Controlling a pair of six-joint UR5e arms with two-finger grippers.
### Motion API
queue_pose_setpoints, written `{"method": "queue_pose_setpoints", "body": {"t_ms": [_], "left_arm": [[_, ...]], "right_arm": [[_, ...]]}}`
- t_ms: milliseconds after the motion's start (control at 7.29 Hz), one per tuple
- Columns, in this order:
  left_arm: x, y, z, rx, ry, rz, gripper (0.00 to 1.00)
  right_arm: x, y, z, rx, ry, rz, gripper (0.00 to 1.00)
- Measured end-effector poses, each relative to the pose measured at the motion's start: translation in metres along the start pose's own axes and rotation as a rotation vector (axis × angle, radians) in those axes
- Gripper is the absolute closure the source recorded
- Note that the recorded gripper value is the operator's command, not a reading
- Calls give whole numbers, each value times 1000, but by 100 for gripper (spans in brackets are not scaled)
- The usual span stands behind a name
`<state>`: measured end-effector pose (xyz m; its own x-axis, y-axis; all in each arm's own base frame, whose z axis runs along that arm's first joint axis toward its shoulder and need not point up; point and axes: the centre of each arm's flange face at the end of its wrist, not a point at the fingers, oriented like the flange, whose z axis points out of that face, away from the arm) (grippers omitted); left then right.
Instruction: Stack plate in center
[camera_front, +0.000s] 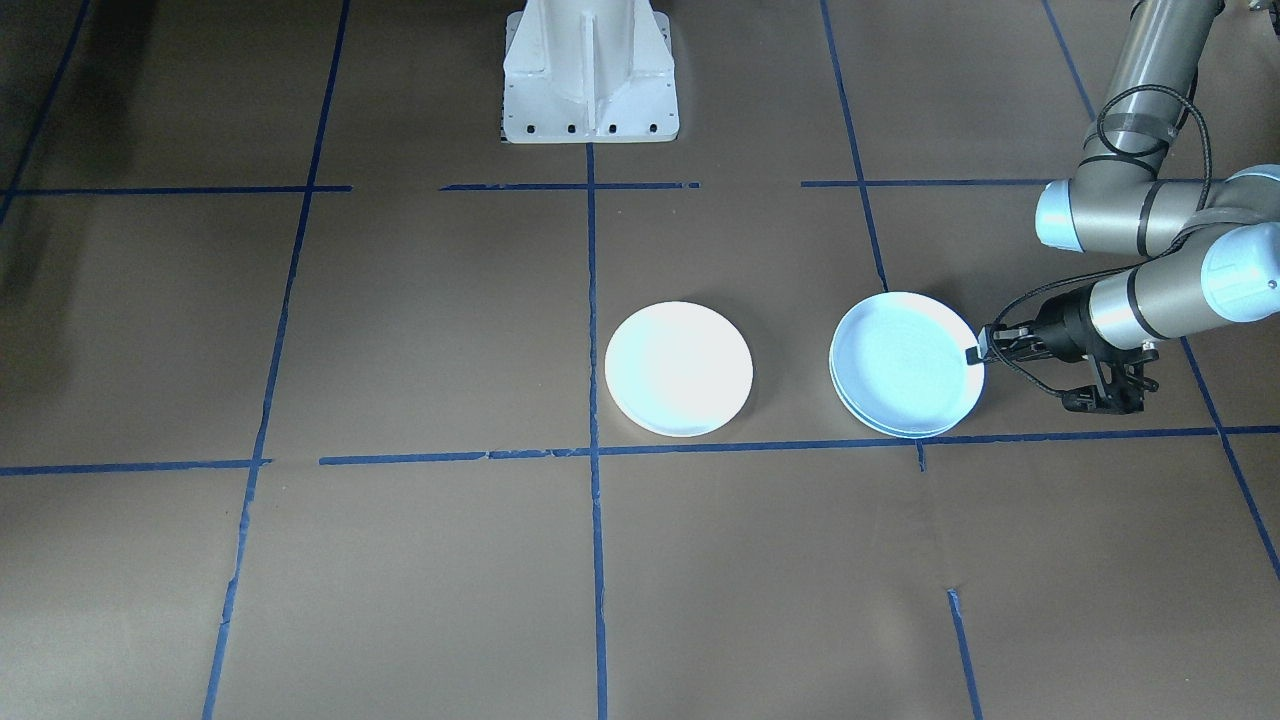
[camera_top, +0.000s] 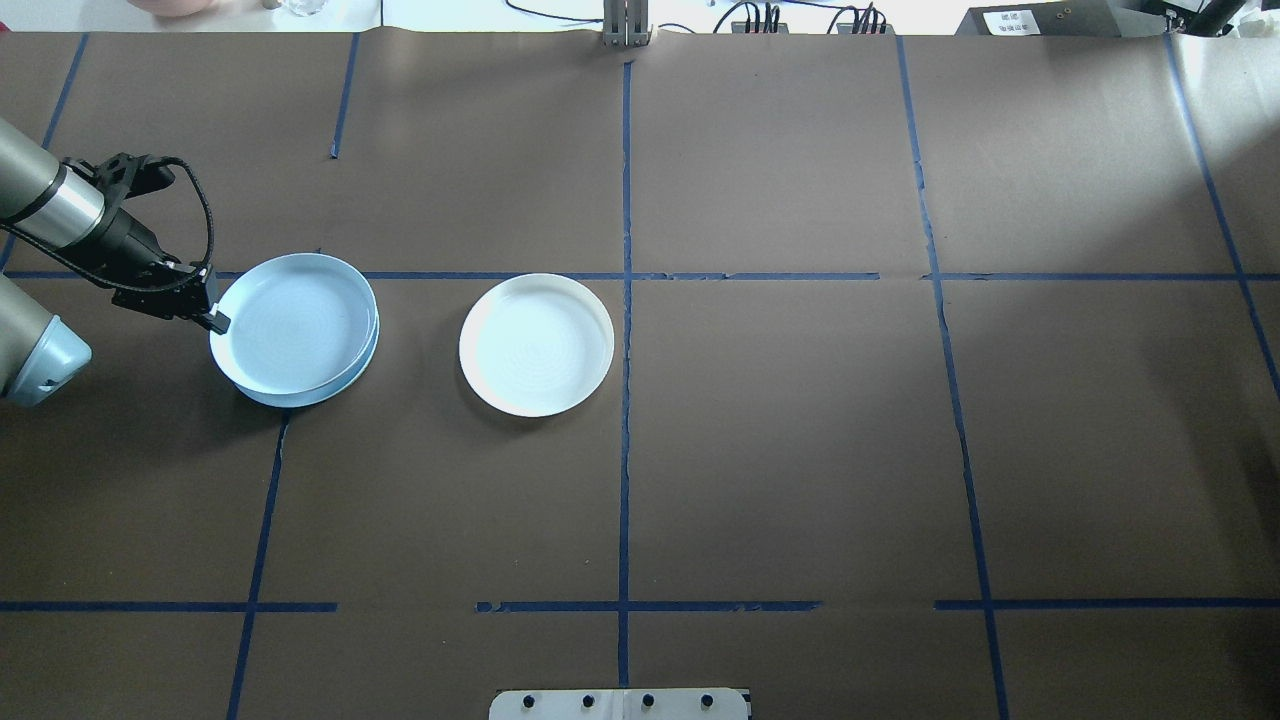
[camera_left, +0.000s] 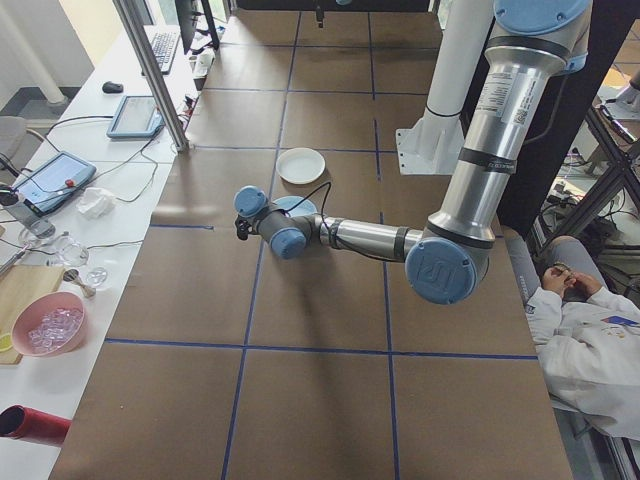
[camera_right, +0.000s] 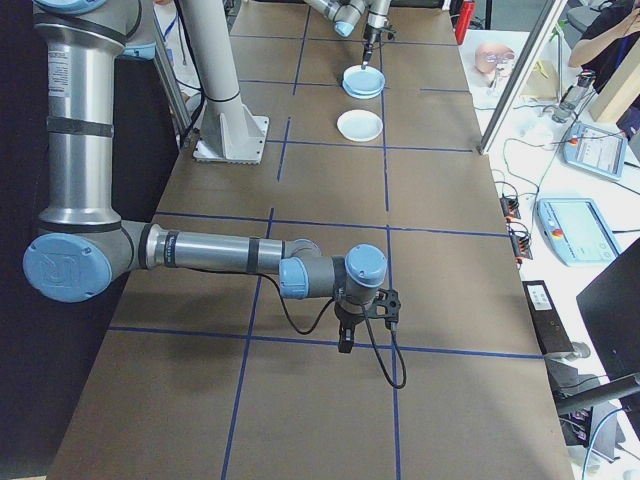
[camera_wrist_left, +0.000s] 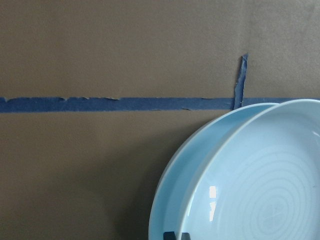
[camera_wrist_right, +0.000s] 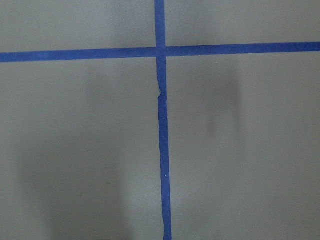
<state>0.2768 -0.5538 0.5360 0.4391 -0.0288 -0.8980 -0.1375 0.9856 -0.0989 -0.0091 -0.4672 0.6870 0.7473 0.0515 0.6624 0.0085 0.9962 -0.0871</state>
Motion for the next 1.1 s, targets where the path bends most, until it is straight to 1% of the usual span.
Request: {"method": "queue_pose_setpoints", "body": {"t_ms": [137,686,824,1098], "left_arm": [[0,0,0,0,-1,1,13],[0,2,1,0,-1,8,13],[7,3,-1,3,5,14,13],[43,8,-9,20,33,21,13]], "right_arm": [[0,0,0,0,0,0,0],[0,0,0,0,0,0,0],[0,0,0,0,0,0,0],[0,0,0,0,0,0,0]]}}
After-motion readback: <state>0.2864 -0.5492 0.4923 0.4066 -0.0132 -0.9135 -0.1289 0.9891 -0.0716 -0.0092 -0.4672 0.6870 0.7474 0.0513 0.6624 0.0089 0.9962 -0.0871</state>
